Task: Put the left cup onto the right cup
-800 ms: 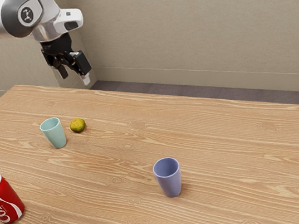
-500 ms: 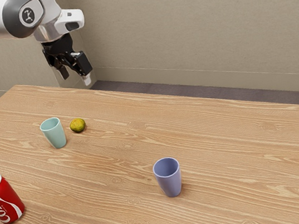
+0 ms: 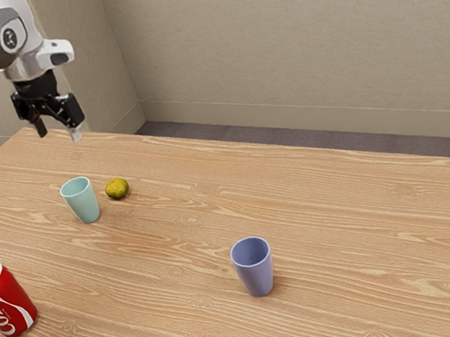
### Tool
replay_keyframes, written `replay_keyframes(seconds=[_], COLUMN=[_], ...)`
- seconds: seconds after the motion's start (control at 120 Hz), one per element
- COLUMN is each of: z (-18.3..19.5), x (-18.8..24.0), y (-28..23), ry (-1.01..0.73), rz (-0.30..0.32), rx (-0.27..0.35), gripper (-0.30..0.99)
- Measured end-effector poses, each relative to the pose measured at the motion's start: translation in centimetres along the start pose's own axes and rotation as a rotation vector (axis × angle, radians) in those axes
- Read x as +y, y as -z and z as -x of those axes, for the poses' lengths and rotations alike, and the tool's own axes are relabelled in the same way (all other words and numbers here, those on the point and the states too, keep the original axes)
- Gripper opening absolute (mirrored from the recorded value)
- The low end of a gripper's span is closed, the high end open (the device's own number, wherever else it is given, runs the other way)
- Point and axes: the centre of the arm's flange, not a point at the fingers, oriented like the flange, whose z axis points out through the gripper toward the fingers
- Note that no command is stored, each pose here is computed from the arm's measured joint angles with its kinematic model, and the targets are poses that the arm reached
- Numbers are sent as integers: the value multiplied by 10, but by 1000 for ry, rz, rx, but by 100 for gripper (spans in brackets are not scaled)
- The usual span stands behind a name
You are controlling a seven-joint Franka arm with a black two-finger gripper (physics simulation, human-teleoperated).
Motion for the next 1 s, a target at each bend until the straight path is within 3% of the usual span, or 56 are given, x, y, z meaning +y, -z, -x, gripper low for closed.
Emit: replay_keyframes(seconds=[0.308, 0.5, 1.0], z=[-67, -79, -96], x=[-71, -94, -99], y=[-94, -176, -257], ry=[25, 28, -4], rz=[-28, 5, 19], rx=[-44, -88, -48], gripper=[69, 69, 69])
